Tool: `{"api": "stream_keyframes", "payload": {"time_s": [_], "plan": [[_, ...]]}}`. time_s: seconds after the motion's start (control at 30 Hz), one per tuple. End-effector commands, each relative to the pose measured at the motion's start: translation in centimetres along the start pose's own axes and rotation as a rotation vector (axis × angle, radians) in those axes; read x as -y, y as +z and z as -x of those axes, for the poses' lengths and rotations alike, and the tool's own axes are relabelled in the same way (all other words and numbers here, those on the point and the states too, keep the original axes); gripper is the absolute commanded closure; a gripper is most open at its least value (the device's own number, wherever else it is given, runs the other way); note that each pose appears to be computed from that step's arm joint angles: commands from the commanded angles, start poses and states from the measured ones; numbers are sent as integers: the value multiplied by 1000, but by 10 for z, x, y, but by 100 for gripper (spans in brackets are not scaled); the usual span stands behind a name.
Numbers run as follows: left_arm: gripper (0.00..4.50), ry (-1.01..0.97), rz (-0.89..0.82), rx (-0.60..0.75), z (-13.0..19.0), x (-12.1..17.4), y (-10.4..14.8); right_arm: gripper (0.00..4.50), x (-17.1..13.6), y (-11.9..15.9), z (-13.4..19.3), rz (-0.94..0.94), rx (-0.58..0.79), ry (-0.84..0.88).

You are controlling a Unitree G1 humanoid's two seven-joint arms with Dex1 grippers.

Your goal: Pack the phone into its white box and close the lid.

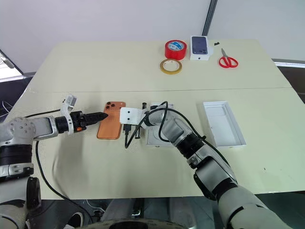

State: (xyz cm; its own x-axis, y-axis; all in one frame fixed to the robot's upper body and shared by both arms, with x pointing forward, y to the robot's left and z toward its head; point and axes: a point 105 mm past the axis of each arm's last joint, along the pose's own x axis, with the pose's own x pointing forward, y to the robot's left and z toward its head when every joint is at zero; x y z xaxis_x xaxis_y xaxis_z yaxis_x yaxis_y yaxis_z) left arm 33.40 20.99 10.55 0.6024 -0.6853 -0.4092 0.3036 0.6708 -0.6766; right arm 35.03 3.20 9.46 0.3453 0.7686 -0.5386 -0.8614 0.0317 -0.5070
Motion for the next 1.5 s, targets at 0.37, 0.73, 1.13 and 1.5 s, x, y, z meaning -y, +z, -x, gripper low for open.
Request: {"api": "stream_keyframes", "payload": {"time_s": [0.37,0.73,1.13,1.5], "plan": [[104,-139,58,-174,-45,29,-37,447,-1,2,-5,3,3,-1],[129,-132,130,-52,-15,14,-13,449,0,1,-4,7,9,-8],[278,-145,159,-65,-10,16,-19,450,-1,6,-3,4,44,-8],[447,-223,229,-17,-12,23,-22,450,18,23,18,-34,203,-113]]}}
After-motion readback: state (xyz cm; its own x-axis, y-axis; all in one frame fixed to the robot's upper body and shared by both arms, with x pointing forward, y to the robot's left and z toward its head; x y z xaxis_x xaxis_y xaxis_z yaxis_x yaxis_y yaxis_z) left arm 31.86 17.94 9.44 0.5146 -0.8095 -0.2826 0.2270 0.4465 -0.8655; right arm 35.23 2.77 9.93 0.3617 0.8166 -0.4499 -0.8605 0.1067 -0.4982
